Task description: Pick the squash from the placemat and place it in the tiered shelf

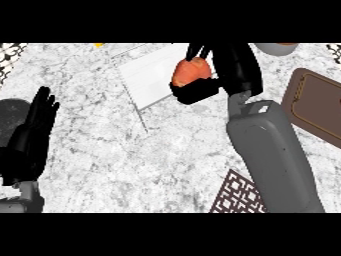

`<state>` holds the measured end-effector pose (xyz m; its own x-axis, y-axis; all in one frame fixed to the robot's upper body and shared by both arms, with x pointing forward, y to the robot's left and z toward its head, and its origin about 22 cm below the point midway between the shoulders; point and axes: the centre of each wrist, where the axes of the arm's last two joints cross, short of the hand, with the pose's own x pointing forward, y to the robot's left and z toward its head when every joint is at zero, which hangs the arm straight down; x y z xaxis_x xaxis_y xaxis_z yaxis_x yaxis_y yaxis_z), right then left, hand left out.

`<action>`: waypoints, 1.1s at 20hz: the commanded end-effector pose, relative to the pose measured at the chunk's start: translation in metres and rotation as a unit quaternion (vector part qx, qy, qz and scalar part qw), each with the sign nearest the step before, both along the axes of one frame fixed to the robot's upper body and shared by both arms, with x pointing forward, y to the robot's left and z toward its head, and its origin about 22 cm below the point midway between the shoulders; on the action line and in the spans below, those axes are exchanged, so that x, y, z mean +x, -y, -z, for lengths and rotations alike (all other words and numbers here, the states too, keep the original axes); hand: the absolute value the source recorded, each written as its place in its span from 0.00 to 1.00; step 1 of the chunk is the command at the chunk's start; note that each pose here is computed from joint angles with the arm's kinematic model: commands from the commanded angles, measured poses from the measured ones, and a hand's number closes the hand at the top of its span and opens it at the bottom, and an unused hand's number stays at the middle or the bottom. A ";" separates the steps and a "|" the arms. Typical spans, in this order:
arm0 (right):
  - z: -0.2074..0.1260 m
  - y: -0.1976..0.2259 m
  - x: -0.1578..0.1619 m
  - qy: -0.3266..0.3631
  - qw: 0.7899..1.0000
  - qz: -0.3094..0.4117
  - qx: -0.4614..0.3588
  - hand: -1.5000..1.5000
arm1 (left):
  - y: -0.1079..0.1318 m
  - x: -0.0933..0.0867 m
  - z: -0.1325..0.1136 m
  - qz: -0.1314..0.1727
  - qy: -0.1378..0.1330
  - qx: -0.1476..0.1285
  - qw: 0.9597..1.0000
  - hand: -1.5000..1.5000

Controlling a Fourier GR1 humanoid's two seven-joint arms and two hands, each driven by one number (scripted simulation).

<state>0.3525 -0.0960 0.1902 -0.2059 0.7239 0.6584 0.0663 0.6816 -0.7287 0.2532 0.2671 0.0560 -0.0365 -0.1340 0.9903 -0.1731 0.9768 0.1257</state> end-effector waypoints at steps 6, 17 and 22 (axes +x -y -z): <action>0.032 -0.007 0.053 0.025 1.000 0.003 0.018 1.00 | -0.012 -0.004 0.008 0.011 0.000 -0.002 1.000 0.50; 0.073 -0.007 0.083 0.007 0.995 0.038 0.093 1.00 | 0.009 0.016 0.004 0.017 -0.001 -0.001 1.000 0.50; 0.068 0.002 0.099 -0.032 0.996 0.002 0.086 0.00 | 0.007 0.000 -0.009 0.010 -0.004 0.003 1.000 0.50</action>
<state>0.4434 -0.0872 0.1279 -0.1672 0.6242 0.7632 0.0719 0.7797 -0.6220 0.2603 0.2590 0.0633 -0.0435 -0.1334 0.9901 -0.1507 0.9806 0.1255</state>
